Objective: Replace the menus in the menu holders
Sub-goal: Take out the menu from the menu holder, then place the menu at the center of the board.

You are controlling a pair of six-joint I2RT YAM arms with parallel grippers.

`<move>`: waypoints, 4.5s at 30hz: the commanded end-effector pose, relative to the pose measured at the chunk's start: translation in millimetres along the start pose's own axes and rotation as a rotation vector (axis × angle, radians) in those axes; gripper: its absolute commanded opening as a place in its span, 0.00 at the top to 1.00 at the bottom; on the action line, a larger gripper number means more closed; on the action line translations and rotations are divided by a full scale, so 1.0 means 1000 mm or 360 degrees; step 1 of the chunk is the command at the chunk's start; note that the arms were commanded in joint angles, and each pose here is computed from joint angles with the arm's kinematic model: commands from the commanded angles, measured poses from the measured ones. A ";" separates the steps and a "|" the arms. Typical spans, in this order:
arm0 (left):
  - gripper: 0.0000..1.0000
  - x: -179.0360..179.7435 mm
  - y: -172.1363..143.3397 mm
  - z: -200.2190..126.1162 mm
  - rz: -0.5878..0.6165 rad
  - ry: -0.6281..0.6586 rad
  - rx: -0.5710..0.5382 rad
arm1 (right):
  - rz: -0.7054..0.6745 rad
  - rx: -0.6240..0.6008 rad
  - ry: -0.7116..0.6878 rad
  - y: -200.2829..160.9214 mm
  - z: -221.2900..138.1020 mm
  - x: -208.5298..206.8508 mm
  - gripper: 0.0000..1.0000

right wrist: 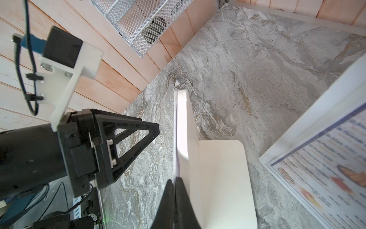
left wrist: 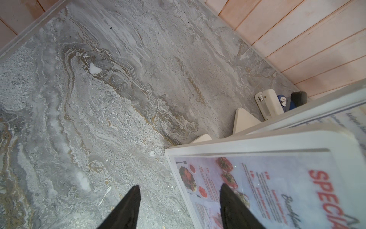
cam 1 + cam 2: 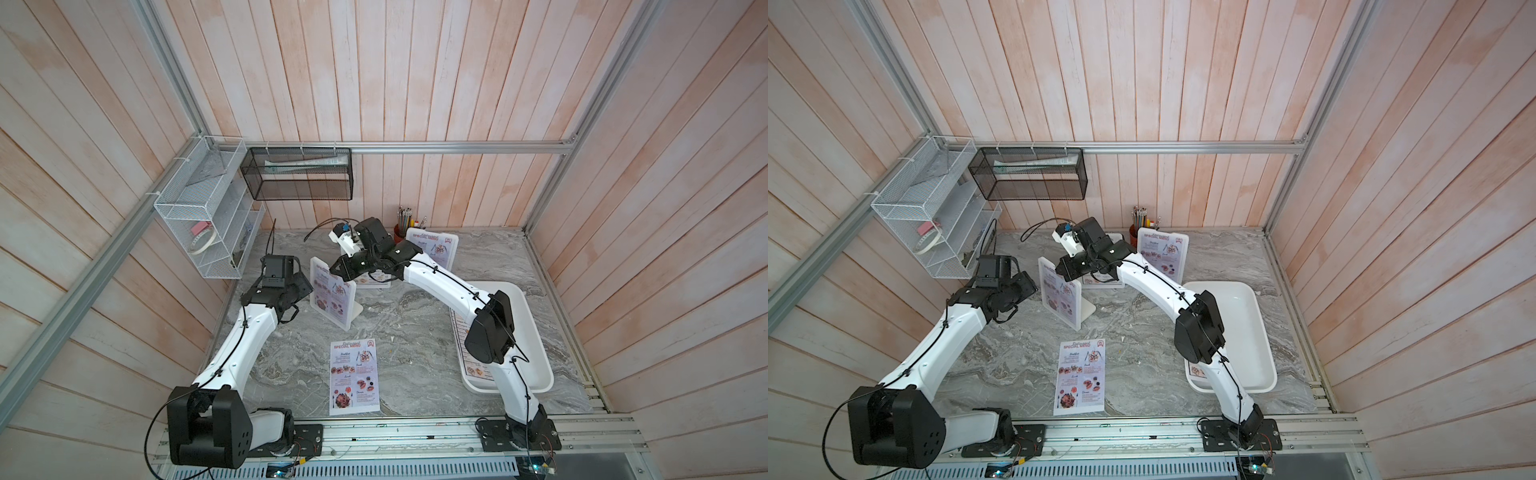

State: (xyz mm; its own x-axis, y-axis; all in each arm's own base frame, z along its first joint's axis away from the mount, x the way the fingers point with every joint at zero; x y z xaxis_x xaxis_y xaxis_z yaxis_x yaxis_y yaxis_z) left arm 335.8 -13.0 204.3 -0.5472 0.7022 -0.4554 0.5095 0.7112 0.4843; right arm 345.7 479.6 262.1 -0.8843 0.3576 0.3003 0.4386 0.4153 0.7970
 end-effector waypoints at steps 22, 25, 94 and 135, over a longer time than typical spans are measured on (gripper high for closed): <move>0.34 -0.001 0.005 -0.017 0.0020 0.0008 -0.0061 | -0.0109 -0.0222 -0.0021 0.043 -0.037 0.011 1.00; 0.34 -0.003 0.008 -0.022 0.0020 -0.0002 -0.0079 | -0.0118 -0.0280 -0.0018 0.053 -0.050 0.013 1.00; 0.33 -0.029 0.024 -0.047 0.0105 -0.0084 -0.0165 | 0.0296 -0.0095 0.0073 -0.119 -0.221 0.083 1.00; 0.31 -0.005 -0.031 -0.014 0.0238 0.0100 0.0097 | -0.0271 0.0132 -0.0534 -0.103 -0.132 -0.058 0.58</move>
State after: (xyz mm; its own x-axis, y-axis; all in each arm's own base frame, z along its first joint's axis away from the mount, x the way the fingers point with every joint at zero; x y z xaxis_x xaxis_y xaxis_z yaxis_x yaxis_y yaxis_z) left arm 322.4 -40.2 205.1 -0.4998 0.7959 -0.3416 0.6170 0.6040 0.5045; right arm 334.7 292.1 179.8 -0.8398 0.5400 -0.0567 0.3820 0.6618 0.6451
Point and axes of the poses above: each gripper's point midway between its finger pads, its own z axis out along the fingers, its own x axis along the line the jaws close on, y = z × x, the point moved 4 cm from there along -z, back along the fingers, and after that the axes turned 13 degrees about -z, right-handed, at the moved point
